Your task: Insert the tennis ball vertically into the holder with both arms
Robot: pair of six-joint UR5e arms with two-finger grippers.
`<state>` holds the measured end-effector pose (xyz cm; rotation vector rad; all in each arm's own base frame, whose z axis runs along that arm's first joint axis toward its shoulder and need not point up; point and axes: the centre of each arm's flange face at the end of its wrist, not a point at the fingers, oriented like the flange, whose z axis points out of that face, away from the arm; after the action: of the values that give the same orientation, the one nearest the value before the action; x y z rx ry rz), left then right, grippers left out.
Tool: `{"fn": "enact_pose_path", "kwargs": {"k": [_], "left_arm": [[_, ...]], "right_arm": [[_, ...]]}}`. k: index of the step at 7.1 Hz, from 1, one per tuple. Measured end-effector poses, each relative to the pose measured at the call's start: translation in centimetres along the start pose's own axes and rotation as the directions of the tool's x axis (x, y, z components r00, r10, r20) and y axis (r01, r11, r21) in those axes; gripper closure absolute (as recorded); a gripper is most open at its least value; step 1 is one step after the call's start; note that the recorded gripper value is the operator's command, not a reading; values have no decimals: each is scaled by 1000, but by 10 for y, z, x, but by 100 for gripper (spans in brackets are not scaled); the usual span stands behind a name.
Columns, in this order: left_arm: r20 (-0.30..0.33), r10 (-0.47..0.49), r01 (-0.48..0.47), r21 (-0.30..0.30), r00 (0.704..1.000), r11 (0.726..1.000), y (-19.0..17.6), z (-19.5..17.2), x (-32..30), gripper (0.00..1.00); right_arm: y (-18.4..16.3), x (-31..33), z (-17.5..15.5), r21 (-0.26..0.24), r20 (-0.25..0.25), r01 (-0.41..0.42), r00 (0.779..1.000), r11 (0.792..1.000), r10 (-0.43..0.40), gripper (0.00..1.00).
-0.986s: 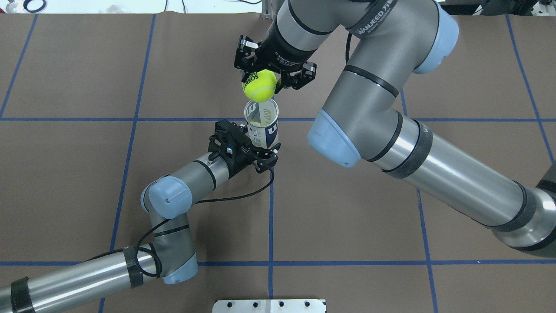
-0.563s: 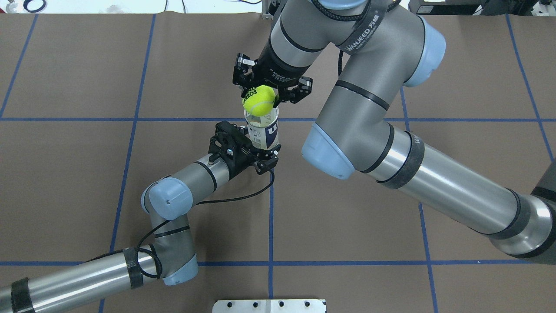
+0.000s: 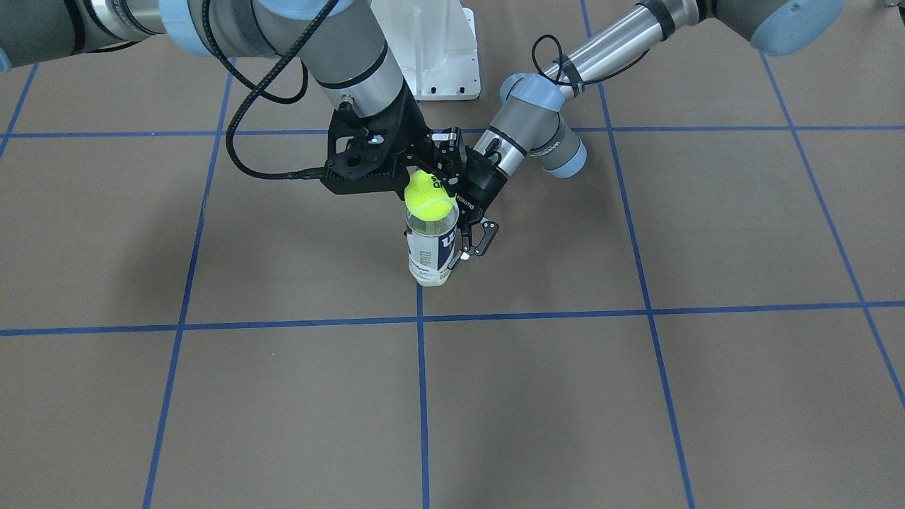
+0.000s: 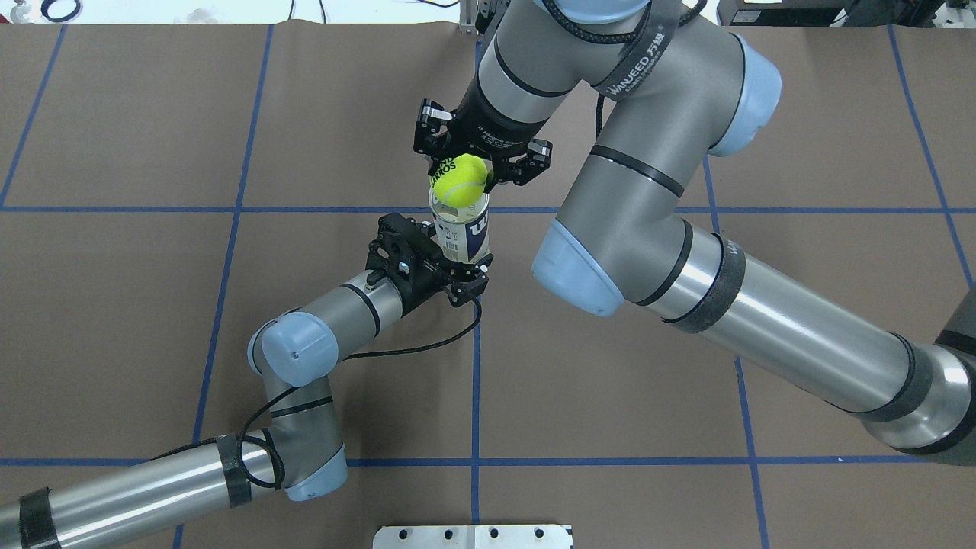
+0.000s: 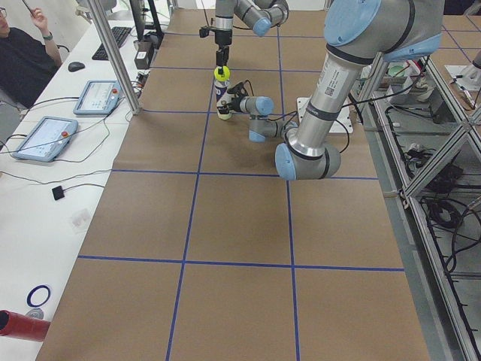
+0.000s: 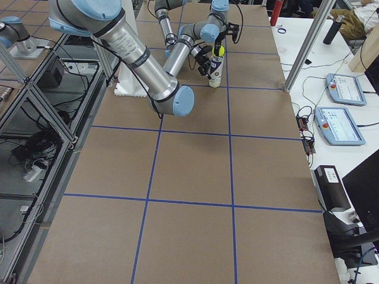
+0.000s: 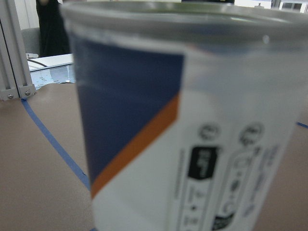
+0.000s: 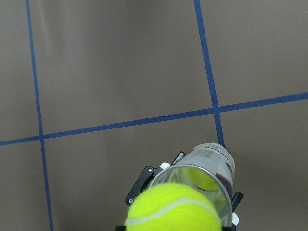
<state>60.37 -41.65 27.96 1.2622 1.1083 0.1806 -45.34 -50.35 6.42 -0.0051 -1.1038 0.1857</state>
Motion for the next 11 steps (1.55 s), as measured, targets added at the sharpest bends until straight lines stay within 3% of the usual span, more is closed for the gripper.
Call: {"fn": "enact_pose_path", "kwargs": {"k": [6,11], "left_arm": [[-1,0,0,-2,1000,1000,1,-2,-2,1],[-11,-4,4,3,1000,1000,8,-48,-24,1]], "right_arm": [[3,-2,-6,4,12,6,1000,1000,-6,1],[-3,3,-9,12,9,6,1000,1000,-6,1]]}}
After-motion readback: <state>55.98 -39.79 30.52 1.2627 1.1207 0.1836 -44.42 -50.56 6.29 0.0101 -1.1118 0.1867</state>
